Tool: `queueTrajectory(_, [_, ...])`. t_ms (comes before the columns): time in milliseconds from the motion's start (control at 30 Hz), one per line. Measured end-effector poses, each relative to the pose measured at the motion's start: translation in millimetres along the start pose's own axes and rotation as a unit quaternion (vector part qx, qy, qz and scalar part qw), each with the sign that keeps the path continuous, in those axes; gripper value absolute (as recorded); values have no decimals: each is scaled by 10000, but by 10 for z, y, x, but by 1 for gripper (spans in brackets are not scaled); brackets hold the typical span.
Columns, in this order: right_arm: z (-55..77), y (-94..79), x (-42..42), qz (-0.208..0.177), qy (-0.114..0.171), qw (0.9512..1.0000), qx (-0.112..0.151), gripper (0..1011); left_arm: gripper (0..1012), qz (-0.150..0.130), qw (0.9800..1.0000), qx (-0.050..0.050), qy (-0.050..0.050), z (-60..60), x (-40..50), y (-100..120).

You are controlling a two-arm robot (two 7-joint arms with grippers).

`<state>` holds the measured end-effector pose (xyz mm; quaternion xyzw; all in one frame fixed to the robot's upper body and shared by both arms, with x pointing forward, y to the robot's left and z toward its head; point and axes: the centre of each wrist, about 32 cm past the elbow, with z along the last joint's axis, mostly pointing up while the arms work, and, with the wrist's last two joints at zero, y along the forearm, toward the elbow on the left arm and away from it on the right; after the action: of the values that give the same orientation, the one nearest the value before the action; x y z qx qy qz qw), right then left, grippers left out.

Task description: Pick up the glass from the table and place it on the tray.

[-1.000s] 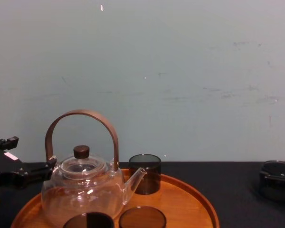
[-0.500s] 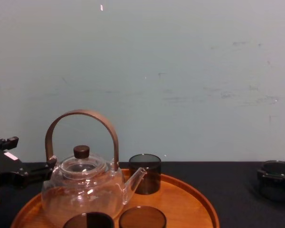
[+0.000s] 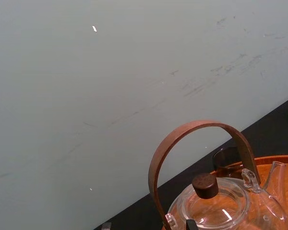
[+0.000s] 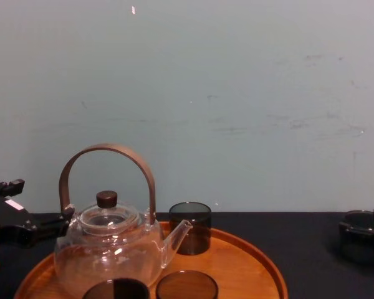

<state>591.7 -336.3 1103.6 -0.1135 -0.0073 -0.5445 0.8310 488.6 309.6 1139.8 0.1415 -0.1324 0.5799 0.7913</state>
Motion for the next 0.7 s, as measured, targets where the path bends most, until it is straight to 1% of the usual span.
queueTrajectory(700, [-2, -4, 1, -4, 5, 10000, -7, 911, 1010, 0, 10000, 0, 0, 0, 0, 0])
